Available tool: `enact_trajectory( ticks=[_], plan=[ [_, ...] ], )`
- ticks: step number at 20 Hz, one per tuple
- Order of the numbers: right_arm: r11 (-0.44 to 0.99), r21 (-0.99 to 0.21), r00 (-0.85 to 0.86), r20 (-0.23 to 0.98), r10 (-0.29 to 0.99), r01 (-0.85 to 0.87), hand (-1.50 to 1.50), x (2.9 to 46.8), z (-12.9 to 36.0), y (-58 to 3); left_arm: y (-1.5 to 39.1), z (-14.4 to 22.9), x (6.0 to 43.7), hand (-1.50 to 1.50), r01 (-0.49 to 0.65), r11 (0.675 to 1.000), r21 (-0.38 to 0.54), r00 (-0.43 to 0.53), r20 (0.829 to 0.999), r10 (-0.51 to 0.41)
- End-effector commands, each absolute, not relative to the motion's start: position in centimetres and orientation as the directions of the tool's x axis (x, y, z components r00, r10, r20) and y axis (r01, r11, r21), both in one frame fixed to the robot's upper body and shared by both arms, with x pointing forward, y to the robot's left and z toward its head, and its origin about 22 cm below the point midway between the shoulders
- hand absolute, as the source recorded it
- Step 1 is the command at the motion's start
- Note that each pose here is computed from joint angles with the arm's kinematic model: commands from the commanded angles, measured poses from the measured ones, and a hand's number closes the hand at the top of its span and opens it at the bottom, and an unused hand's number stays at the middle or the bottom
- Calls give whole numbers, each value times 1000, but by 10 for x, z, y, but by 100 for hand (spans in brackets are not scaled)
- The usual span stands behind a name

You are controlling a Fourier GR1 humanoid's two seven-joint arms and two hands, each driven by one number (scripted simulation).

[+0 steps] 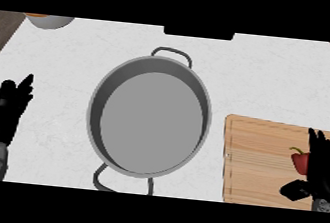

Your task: Pick the bell pepper from the cutting board and place it in the pot

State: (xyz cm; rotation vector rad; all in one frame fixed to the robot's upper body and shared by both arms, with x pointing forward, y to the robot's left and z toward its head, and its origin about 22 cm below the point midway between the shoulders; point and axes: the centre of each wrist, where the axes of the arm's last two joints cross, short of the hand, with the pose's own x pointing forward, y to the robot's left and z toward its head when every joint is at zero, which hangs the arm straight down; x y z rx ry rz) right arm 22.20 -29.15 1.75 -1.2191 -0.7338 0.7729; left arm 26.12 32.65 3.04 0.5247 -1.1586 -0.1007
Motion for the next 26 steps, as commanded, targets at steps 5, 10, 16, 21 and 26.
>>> enact_trajectory(
  ticks=[5,10,16,21,26],
  plan=[
    [223,-968,556,125,822,-112,-150,239,13,-306,325,24,260,0,-190,873,449,405,846,-347],
    [219,-966,548,112,829,-135,-150,236,-5,-314,341,21,280,0,-192,872,451,408,844,-347],
    [239,-961,533,130,836,-141,150,251,-11,-323,330,27,284,0,-180,881,438,403,850,-340],
    [111,-992,468,73,881,-54,150,243,-9,-303,316,22,264,0,-184,879,439,407,848,-338],
    [30,-1000,442,24,897,-7,150,235,-1,-323,336,24,246,0,-188,878,441,410,847,-338]
  ],
)
